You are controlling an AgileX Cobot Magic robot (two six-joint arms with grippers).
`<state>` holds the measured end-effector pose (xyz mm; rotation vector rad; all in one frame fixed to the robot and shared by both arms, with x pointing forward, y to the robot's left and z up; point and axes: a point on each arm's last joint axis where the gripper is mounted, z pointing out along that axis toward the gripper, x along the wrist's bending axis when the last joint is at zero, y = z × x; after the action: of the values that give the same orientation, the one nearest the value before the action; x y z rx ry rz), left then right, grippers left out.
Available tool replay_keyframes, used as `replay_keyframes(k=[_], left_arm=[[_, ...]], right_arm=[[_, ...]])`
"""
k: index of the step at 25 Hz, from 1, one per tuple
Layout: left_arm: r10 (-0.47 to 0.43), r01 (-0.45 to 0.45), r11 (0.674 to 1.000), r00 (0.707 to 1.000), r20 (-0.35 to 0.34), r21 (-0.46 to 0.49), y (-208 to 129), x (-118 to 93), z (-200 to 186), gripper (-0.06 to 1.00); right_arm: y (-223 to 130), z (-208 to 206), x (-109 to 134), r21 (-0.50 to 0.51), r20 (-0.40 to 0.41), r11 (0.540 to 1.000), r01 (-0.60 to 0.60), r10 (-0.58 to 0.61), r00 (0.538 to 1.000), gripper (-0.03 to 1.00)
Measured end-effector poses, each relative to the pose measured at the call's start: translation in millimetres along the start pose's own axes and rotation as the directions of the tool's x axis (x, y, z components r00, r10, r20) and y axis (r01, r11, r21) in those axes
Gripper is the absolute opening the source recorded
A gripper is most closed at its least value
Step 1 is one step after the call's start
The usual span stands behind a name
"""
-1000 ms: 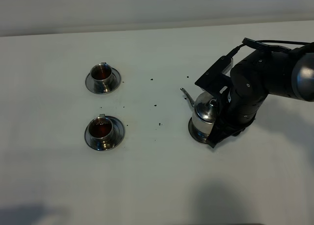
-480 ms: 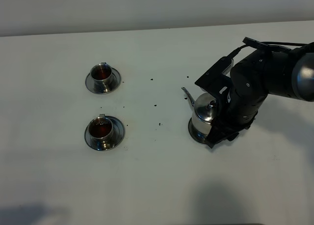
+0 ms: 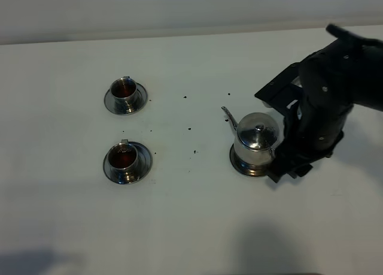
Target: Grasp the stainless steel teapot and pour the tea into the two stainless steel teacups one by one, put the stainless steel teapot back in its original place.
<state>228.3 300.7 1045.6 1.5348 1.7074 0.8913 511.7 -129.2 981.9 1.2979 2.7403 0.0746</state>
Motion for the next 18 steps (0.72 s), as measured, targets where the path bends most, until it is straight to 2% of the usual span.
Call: replay_keyframes(k=[6,11,18], left_arm=[[0.001,-0.001,1.000,1.000,0.000,0.000,0,0,0,0.38],[0.001,-0.001,1.000,1.000,0.000,0.000,0,0,0,0.38],[0.001,-0.001,1.000,1.000,0.000,0.000,0,0,0,0.38]], right_arm=[[-27,-38,0,0.082,-0.004,0.996,-0.027,0.027,1.000,0.49],[-54,-61,3,0.040,-0.010,0.998,-0.038,0.038,0.999,0.49],[-132,-69,15,0.010,-0.051,0.998,-0.055,0.055,0.997,0.49]])
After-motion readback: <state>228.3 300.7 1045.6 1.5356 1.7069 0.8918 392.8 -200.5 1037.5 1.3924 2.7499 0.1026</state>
